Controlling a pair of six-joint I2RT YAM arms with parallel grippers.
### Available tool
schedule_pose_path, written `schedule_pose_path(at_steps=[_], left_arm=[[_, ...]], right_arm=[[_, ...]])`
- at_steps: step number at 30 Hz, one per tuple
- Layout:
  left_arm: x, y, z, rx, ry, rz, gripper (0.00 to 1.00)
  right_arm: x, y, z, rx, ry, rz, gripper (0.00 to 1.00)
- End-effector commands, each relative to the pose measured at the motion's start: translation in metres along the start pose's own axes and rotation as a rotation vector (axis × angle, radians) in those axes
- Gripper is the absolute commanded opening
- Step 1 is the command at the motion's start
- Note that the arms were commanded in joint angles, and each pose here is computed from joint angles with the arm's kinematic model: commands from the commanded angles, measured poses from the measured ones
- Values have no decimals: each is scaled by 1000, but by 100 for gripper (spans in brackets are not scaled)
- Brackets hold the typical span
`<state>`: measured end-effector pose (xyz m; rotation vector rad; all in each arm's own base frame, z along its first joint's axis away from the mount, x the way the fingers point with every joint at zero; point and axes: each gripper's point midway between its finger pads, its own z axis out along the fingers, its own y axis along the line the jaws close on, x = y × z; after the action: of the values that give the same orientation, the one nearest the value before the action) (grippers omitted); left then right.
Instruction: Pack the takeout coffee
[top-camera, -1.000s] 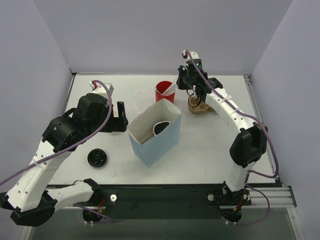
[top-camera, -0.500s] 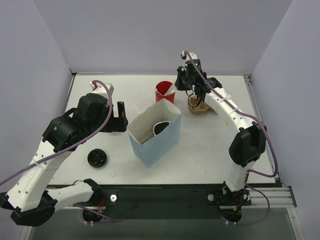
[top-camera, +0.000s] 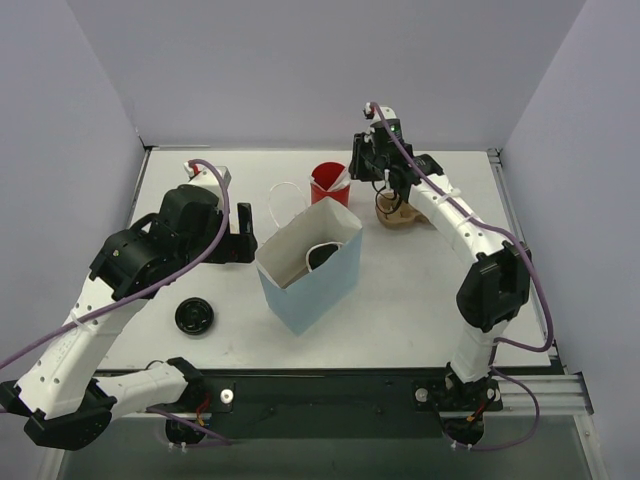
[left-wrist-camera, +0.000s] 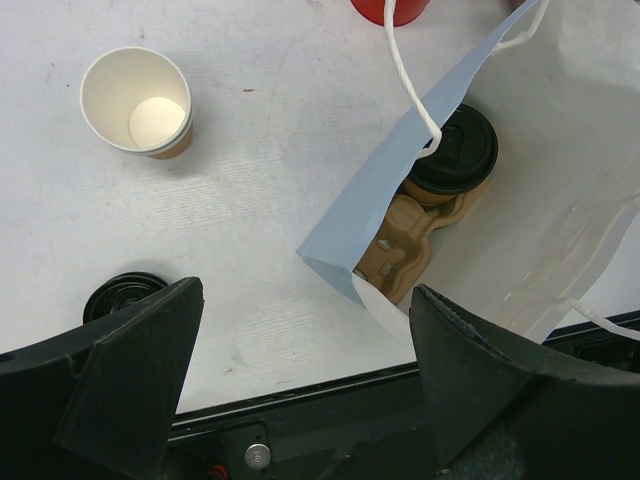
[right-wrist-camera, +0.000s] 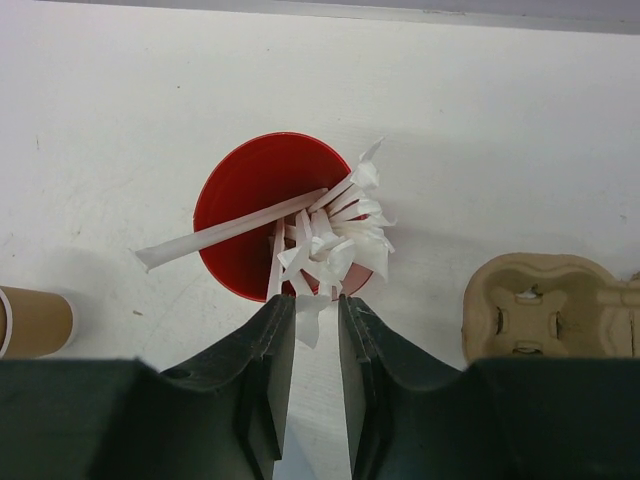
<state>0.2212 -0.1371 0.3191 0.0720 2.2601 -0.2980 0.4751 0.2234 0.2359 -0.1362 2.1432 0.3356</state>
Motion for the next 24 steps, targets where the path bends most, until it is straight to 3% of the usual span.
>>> schedule_pose_path(at_steps=[1,20,24], left_arm=[[-16,-4,-3,20,-60,-14,94],[-12,-5,-2,35,-65,-51,94],[-12,-4,-4,35,-69,-57,94]], right_arm=[[-11,2,0,-6,-22,37,26],[-6,10,13,-19,-6,57,30],[-6,10,17,-14,-4,62,25]])
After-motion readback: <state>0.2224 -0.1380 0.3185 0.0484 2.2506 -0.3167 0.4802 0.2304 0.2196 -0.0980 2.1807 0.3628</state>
